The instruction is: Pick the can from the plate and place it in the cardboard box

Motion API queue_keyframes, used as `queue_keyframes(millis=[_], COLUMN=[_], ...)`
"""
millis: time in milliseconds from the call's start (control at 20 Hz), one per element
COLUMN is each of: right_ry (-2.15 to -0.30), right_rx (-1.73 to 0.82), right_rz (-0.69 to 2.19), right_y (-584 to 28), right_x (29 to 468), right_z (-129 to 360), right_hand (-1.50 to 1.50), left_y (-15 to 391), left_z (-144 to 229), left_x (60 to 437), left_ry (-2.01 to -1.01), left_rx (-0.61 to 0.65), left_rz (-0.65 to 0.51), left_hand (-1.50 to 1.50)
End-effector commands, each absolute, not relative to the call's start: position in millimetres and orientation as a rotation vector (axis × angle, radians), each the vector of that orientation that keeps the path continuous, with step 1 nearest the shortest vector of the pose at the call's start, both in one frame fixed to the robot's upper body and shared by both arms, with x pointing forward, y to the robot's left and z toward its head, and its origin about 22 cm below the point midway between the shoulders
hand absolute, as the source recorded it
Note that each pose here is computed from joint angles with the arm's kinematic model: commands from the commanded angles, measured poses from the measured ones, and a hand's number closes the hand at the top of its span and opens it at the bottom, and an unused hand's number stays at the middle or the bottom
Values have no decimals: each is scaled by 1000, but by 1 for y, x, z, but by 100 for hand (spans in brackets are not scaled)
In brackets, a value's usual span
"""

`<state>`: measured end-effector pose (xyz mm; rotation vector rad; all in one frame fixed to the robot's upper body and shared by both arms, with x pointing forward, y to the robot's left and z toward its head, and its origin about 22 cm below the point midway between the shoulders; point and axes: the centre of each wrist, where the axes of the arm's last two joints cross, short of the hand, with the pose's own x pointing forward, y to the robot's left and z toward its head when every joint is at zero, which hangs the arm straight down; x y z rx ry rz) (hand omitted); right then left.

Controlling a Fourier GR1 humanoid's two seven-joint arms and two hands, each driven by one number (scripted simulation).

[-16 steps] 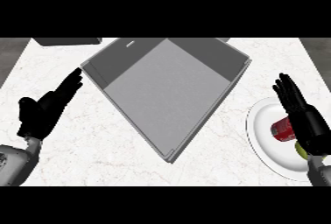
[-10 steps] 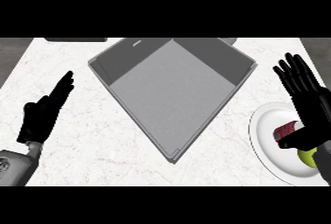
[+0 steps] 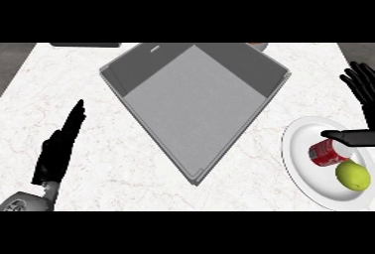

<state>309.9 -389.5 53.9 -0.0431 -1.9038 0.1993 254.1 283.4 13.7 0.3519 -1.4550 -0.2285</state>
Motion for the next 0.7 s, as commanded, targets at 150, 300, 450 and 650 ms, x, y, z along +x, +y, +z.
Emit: queue_keyframes(millis=[150, 300, 450, 650], right_ry=[-1808, -1691, -1526, -1320], right_rx=[-230, -315, -340, -344], right_rz=[679, 887, 1117, 1338], right_y=[-456, -462, -463, -448], right_x=[299, 302, 298, 303], right_z=[100, 133, 138, 158], right_hand=[-150, -150, -150, -150], left_y=[281, 267, 287, 279], left_z=[12, 2, 0, 0], left_x=[248, 249, 239, 241], left_ry=[-1483, -1453, -1445, -1451], left_rx=[361, 374, 388, 381], left_rz=[-222, -207, -227, -215], left_hand=[0, 0, 0, 0])
